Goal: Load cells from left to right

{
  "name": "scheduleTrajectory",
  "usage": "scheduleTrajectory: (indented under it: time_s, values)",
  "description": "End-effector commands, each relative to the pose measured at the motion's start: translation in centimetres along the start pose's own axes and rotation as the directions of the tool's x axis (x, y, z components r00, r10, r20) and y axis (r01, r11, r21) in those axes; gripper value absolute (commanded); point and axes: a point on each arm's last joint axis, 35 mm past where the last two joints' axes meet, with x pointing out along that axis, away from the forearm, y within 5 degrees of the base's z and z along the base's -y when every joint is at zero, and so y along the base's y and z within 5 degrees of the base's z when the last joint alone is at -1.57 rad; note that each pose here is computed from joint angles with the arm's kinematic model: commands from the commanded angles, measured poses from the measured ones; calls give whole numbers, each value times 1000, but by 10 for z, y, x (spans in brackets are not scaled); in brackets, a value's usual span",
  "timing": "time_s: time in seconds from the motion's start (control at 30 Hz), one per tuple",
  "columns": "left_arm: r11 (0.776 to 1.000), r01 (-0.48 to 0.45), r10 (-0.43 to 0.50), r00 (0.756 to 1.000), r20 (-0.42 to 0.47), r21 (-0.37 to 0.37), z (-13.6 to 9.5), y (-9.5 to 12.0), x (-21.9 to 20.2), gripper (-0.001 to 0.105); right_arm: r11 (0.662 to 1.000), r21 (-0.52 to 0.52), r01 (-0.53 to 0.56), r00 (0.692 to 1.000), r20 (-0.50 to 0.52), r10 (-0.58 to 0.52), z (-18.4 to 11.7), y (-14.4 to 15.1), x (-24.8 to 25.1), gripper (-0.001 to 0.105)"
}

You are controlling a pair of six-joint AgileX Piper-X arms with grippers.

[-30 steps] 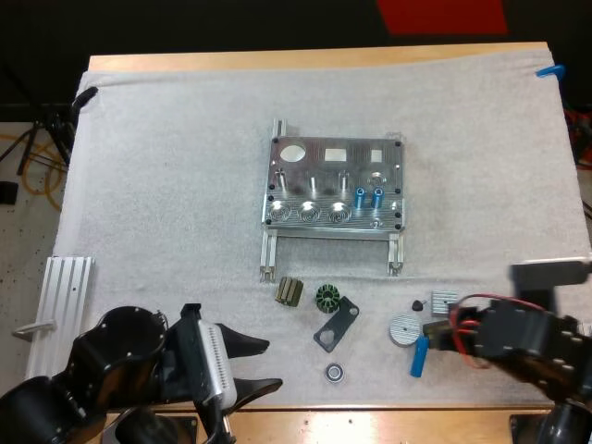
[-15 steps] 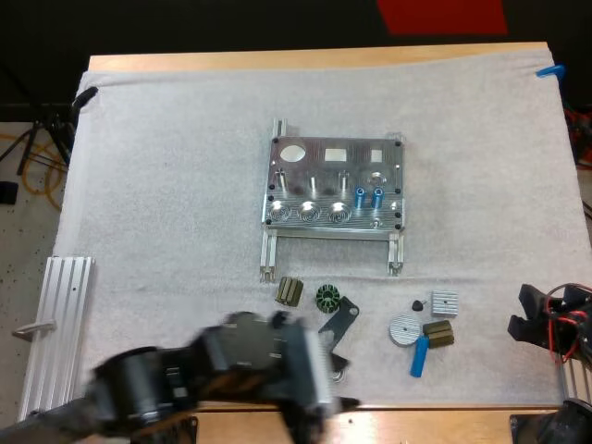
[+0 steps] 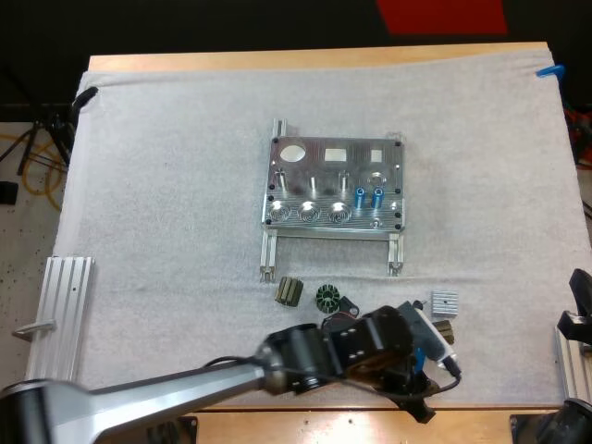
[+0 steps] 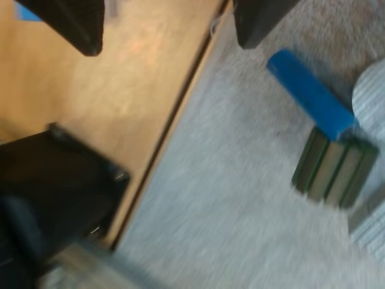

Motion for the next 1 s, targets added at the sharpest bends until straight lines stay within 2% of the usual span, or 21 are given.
scheduleTrajectory:
  time_s: [0.0, 0.2, 0.5, 0.83, 0.97]
  values:
    - [999, -28, 27, 999, -34, -32, -1, 4, 18, 47, 999, -27, 27, 999, -23, -28, -3, -4, -3, 54]
    - [984, -141, 129, 986, -110, -107, 1, 20, 65, 47, 999, -27, 19, 999, -26, -20, -3, -4, -3, 54]
    - [958, -260, 240, 958, -158, -121, 7, 32, 103, 47, 1000, -29, 0, 999, -34, -1, -4, -3, -3, 54]
    - [943, -311, 290, 942, -168, -116, 4, 40, 118, 47, 998, -57, -24, 999, -43, 22, -4, -2, -3, 54]
    - [942, -311, 285, 940, -189, -124, 4, 41, 122, 40, 998, -55, -25, 999, -39, 23, -4, -2, -3, 54]
